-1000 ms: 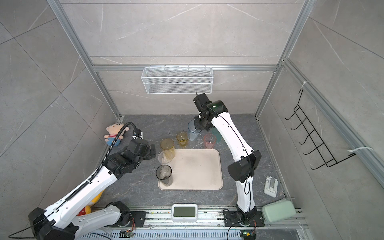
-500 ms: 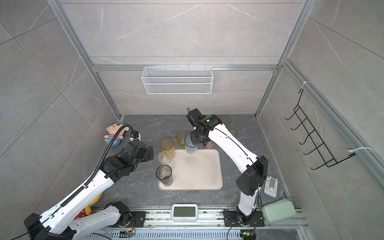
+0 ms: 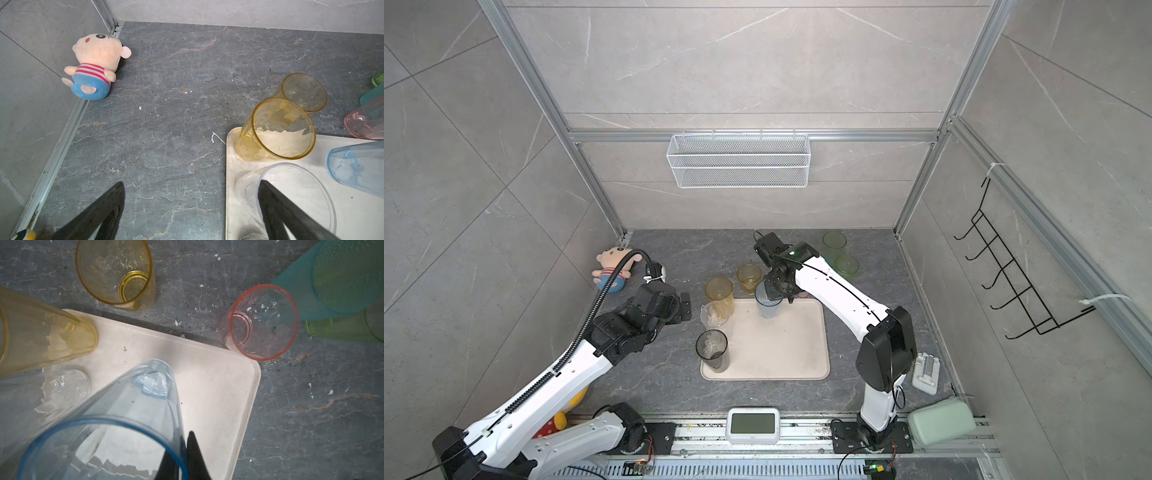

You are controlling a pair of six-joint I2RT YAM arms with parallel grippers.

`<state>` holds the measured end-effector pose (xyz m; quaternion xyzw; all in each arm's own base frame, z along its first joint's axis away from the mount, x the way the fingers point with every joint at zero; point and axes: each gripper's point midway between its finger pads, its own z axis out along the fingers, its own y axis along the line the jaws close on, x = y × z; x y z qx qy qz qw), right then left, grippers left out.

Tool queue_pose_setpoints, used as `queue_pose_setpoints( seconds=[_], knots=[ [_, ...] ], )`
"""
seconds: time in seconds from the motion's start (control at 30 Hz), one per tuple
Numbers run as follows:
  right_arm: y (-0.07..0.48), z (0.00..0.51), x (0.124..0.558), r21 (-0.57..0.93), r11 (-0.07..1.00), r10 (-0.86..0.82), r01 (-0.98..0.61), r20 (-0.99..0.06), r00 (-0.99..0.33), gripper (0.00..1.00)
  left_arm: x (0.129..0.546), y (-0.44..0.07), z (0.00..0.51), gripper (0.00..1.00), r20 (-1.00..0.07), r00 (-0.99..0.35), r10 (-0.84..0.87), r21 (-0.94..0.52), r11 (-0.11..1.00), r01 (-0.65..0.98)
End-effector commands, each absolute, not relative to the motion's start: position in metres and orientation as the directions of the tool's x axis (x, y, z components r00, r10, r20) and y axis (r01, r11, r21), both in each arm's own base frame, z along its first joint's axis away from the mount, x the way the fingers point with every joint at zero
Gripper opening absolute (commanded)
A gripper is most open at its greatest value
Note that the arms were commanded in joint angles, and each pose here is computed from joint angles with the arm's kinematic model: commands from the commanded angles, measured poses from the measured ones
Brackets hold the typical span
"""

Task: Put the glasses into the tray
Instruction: 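Lift the blue glass and carry it toward the tray, then lower the blue glass onto the tray beside the yellow glass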

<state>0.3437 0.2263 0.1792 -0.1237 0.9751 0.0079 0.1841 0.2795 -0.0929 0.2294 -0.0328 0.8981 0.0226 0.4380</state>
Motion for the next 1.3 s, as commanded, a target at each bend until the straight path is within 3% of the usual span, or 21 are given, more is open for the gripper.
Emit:
queue_pose_setpoints(
  seconds=[0.0,0.27,1.1,1.27],
  knots=[
    [0.231,0.179,0.35,-0.024,0.975,-0.213,-0.222,-0.391,-0.895,0.0,0.281,-0.09,0.233,0.99,-0.794,-0.606,-0.057,0.006,0.995,-0.101],
    [0.235,0.172,0.356,-0.034,0.975,-0.216,-0.22,-0.382,-0.898,0.0,0.285,-0.104,0.233,0.99,-0.795,-0.601,-0.081,-0.055,0.997,-0.061],
    [0.238,0.144,0.37,-0.078,0.977,-0.215,-0.2,-0.34,-0.916,0.0,0.284,-0.103,0.227,0.99,-0.786,-0.614,-0.07,-0.042,0.997,-0.061],
    [0.237,0.14,0.373,-0.086,0.977,-0.211,-0.193,-0.34,-0.916,0.06,0.284,-0.104,0.226,0.99,-0.783,-0.617,-0.069,-0.043,0.997,-0.058]
  ],
)
